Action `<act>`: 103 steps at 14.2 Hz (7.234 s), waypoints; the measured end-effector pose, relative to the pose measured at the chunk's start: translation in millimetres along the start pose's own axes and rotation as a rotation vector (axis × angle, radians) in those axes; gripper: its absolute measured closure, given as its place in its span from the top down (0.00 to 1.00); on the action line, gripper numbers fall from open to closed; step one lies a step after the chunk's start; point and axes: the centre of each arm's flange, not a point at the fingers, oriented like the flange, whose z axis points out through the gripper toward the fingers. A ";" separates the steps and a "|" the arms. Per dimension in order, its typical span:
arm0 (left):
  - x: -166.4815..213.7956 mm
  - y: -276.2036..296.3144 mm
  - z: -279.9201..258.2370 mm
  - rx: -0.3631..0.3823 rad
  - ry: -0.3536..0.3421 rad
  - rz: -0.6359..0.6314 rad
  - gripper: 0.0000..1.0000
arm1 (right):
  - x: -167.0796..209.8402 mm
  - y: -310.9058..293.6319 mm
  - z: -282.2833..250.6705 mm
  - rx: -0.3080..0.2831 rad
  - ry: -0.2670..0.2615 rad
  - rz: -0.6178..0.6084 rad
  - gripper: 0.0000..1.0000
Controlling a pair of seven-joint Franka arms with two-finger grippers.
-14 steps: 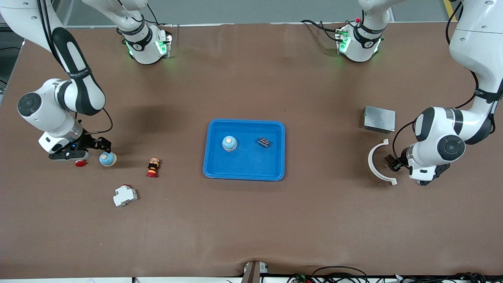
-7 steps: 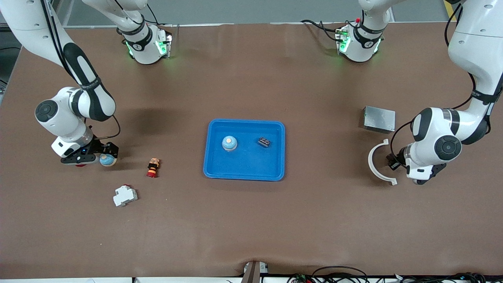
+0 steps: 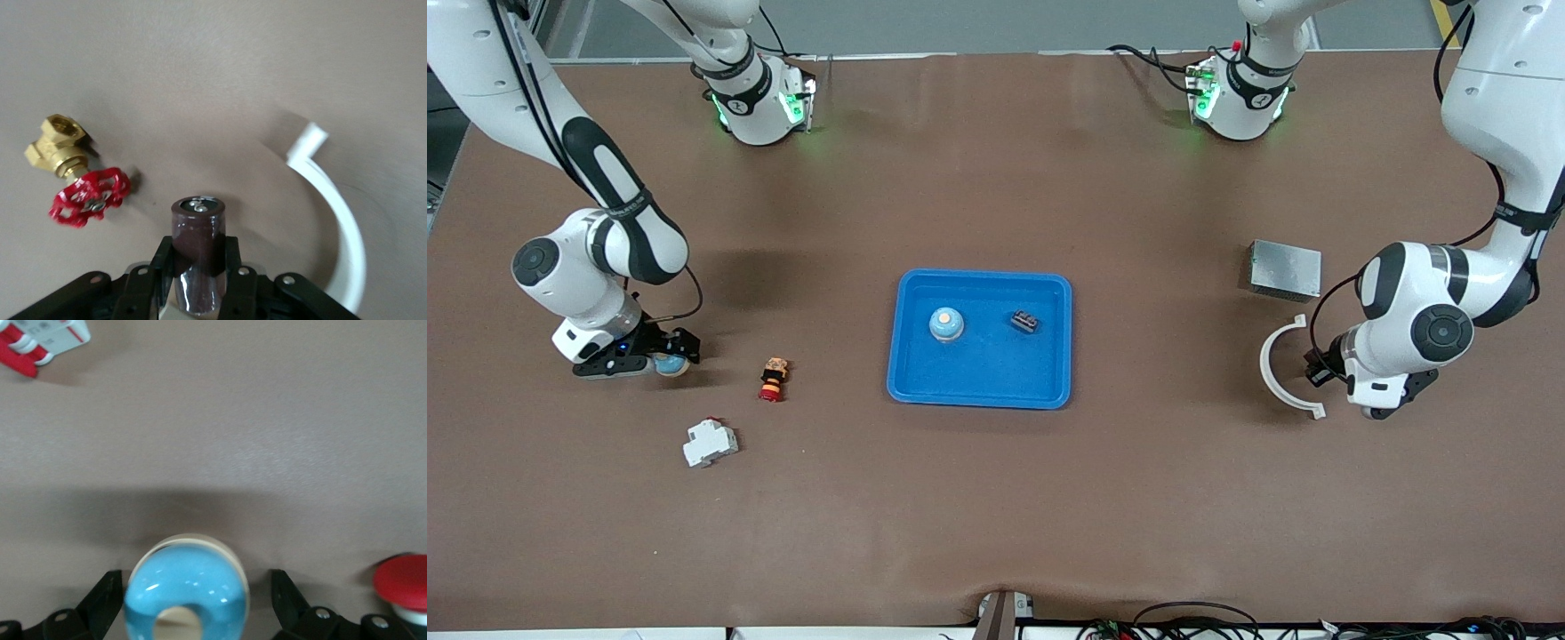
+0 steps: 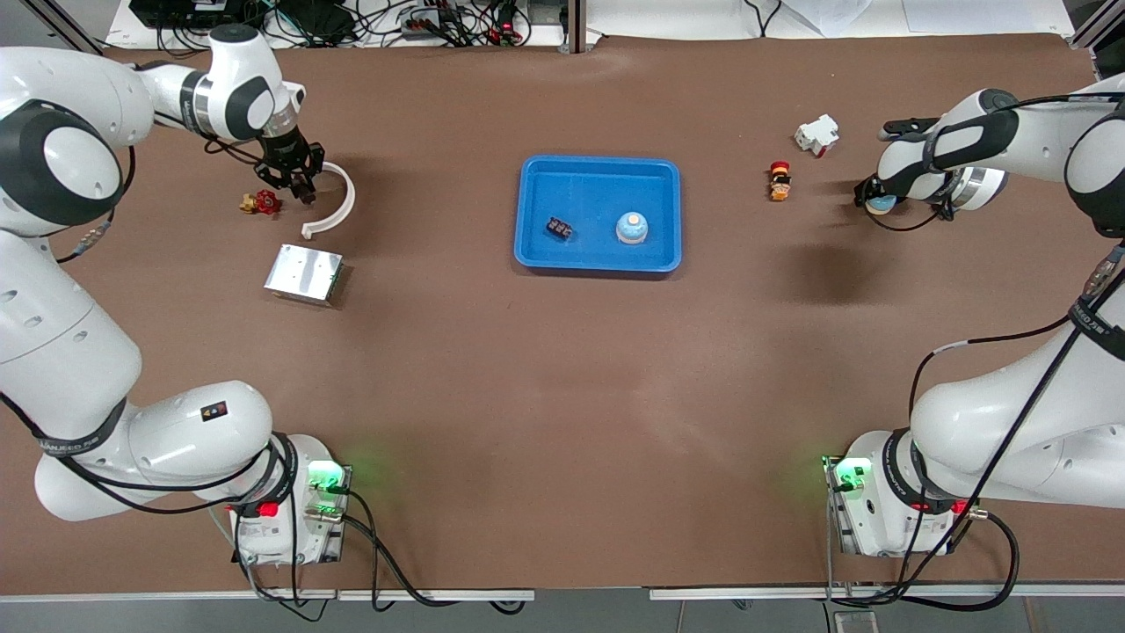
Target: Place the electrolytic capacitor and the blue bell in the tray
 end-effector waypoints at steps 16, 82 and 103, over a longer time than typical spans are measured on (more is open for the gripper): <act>-216.7 200.3 -137.3 -0.160 0.092 0.206 0.34 | 112.7 -280.6 -159.1 0.063 -0.192 0.400 0.67; -62.0 -34.0 -387.9 -0.071 0.198 0.635 1.00 | 179.0 -87.8 -362.8 -0.021 -0.260 0.141 1.00; -120.1 -75.2 -436.2 -0.113 0.115 0.619 1.00 | 113.8 -127.2 -443.2 -0.042 -0.139 0.135 1.00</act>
